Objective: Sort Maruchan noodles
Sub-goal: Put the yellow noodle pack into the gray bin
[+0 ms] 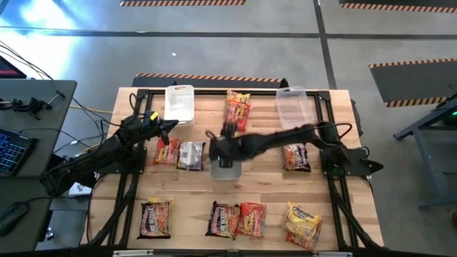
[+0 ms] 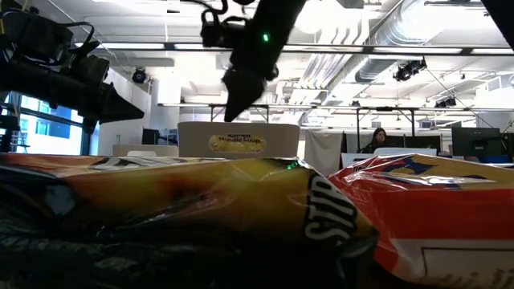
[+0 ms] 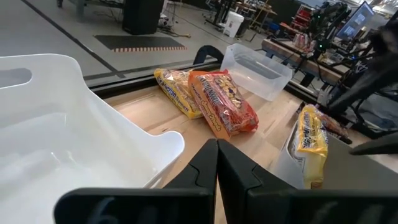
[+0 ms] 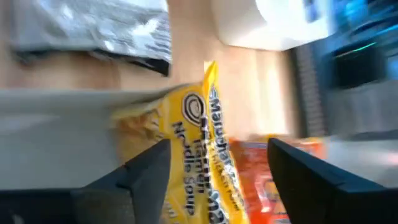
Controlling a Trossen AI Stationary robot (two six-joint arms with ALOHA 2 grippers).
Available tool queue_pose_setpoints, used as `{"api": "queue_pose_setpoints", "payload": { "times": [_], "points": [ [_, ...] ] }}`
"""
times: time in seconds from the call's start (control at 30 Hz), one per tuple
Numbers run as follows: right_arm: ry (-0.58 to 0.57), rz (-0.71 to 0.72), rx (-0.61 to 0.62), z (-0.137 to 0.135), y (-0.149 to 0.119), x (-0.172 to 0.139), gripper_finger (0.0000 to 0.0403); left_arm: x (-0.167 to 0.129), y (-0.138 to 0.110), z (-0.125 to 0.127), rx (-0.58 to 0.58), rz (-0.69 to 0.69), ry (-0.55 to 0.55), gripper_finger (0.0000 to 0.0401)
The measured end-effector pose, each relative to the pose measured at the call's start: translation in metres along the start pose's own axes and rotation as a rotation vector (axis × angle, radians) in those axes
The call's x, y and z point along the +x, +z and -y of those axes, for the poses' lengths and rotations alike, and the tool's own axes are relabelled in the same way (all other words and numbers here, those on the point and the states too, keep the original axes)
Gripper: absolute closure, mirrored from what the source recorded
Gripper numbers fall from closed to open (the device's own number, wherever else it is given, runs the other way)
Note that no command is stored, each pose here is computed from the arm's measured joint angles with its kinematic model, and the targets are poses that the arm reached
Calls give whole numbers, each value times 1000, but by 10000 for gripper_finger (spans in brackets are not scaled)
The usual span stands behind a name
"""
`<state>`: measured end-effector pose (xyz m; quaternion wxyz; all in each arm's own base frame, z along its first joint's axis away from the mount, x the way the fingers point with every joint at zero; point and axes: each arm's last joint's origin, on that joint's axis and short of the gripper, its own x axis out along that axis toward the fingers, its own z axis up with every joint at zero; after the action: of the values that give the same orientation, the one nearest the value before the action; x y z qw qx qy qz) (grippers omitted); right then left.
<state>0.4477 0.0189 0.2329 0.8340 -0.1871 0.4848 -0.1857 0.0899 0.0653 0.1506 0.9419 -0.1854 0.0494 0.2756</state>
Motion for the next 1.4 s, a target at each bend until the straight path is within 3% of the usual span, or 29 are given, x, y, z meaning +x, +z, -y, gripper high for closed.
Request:
{"api": "queue_pose_setpoints", "payload": {
  "times": [0.1,0.17,0.33,0.57,0.83,1.17,1.4],
  "points": [
    [219,-51,146,28,0,7,143,0,0,0,0,-1,0,401],
    [299,-81,184,44,-5,16,144,0,-1,0,-1,-7,3,401],
    [368,-121,197,70,-15,31,150,0,-1,0,-2,-12,-6,401],
    [525,-157,249,76,-22,39,174,0,-1,0,-1,-10,-7,401],
    [532,-178,249,73,-24,42,236,0,-1,0,1,-10,-8,401],
    [499,-169,202,70,-23,40,384,0,-1,0,7,-10,-17,401],
    [445,-167,167,58,-19,34,391,0,-1,0,7,-10,-17,401]
  ]
}}
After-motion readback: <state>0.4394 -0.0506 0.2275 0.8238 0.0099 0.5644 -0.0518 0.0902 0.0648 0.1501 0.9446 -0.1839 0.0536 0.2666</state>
